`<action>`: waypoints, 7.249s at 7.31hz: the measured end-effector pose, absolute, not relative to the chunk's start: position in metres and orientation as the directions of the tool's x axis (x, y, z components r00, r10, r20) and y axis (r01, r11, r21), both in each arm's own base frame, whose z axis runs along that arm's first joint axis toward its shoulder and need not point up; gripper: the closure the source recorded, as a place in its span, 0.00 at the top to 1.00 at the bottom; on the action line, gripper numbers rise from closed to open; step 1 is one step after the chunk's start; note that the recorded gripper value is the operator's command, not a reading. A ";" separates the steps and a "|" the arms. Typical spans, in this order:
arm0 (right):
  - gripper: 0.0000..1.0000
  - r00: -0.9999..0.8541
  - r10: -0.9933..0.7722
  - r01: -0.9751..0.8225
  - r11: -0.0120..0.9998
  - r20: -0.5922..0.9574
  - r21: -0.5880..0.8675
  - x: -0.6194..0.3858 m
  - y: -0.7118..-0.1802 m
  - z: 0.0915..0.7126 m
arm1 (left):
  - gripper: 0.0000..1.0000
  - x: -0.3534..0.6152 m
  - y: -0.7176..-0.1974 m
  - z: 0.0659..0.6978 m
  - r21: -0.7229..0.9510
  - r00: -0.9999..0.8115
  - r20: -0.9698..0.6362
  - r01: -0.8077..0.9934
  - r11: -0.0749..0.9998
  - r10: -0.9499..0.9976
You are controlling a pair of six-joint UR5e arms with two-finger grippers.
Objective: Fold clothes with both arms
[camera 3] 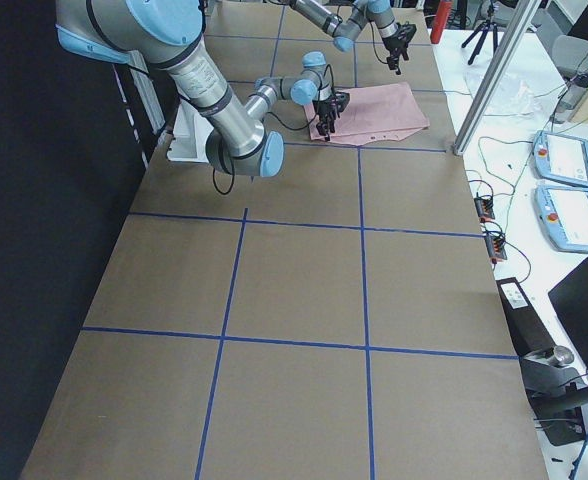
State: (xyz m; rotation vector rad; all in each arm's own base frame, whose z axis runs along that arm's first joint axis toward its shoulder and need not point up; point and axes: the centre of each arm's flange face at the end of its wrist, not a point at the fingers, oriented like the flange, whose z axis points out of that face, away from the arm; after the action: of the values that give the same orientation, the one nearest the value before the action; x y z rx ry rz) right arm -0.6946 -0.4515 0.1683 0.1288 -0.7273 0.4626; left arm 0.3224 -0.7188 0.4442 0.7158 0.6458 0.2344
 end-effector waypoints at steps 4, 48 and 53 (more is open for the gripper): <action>0.00 0.654 0.364 -0.458 0.888 0.663 -0.037 -0.695 -0.451 0.172 | 1.00 0.322 -0.719 0.445 0.673 0.783 -0.468 0.015 0.739 0.410; 0.00 0.664 0.276 -0.412 0.911 0.695 0.032 -0.447 -0.210 0.166 | 0.00 0.384 -0.204 0.140 -0.050 0.427 -0.898 0.141 0.989 -0.107; 0.00 0.684 0.298 -0.474 0.875 0.666 0.096 -0.473 -0.292 0.180 | 0.00 0.413 -0.338 0.162 0.143 0.565 -0.825 0.214 0.966 -0.003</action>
State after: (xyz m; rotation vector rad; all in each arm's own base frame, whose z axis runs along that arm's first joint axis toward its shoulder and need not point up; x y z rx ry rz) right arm -0.4735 -0.2919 0.1795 0.2712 -0.6936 0.4385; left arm 0.4129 -0.3385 0.1622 0.2379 0.9642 -0.1289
